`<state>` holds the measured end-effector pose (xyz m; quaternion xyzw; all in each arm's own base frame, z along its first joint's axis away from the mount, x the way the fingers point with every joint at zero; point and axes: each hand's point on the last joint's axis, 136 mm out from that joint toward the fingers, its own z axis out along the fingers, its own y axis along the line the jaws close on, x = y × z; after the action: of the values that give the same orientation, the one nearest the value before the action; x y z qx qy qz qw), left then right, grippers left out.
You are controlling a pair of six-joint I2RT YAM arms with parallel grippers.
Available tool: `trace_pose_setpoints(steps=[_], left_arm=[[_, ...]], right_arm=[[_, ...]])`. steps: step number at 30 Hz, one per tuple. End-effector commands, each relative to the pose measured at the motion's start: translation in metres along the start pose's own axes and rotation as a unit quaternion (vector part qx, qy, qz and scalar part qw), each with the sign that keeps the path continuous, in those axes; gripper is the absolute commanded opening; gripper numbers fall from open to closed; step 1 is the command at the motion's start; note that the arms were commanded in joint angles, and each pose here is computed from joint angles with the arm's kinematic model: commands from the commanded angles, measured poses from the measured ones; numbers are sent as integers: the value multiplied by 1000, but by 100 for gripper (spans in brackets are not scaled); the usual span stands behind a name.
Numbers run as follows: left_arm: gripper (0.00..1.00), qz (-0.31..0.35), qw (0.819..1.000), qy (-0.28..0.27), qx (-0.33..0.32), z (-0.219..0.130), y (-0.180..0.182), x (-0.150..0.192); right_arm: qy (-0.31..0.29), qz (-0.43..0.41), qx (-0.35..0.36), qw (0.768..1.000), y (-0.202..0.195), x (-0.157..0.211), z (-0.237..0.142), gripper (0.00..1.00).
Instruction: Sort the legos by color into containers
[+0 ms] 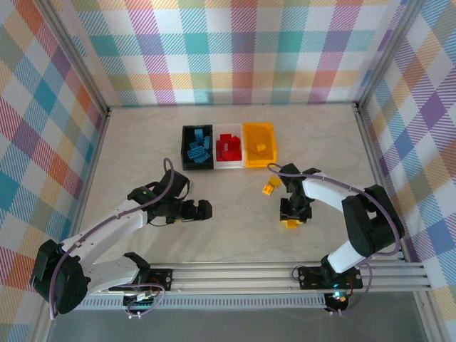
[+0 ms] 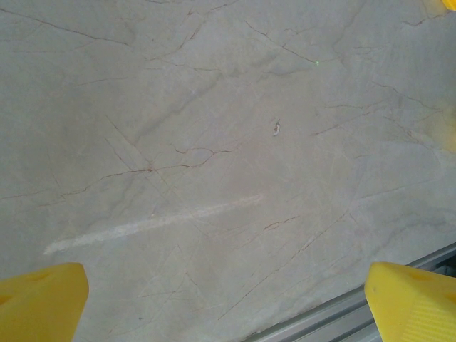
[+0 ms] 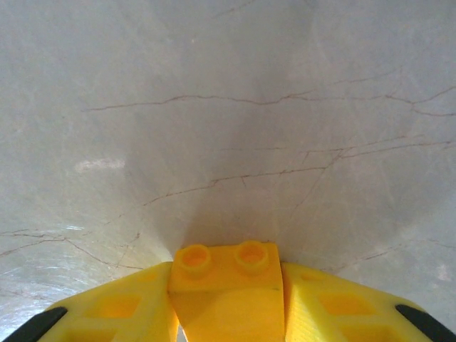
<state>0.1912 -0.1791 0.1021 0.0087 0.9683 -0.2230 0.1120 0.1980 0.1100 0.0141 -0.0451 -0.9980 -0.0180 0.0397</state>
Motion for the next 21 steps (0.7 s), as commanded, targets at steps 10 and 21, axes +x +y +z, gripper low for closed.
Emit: trace_pose_setpoints(steps=[10, 21], left_arm=[[100, -7, 1000, -9, 3, 4, 3, 4], [100, -9, 1000, -11, 6, -3, -2, 1]], right_arm=[[-49, -14, -10, 999, 17, -26, -60, 35], [-151, -72, -62, 984, 99, -157, -145, 36]])
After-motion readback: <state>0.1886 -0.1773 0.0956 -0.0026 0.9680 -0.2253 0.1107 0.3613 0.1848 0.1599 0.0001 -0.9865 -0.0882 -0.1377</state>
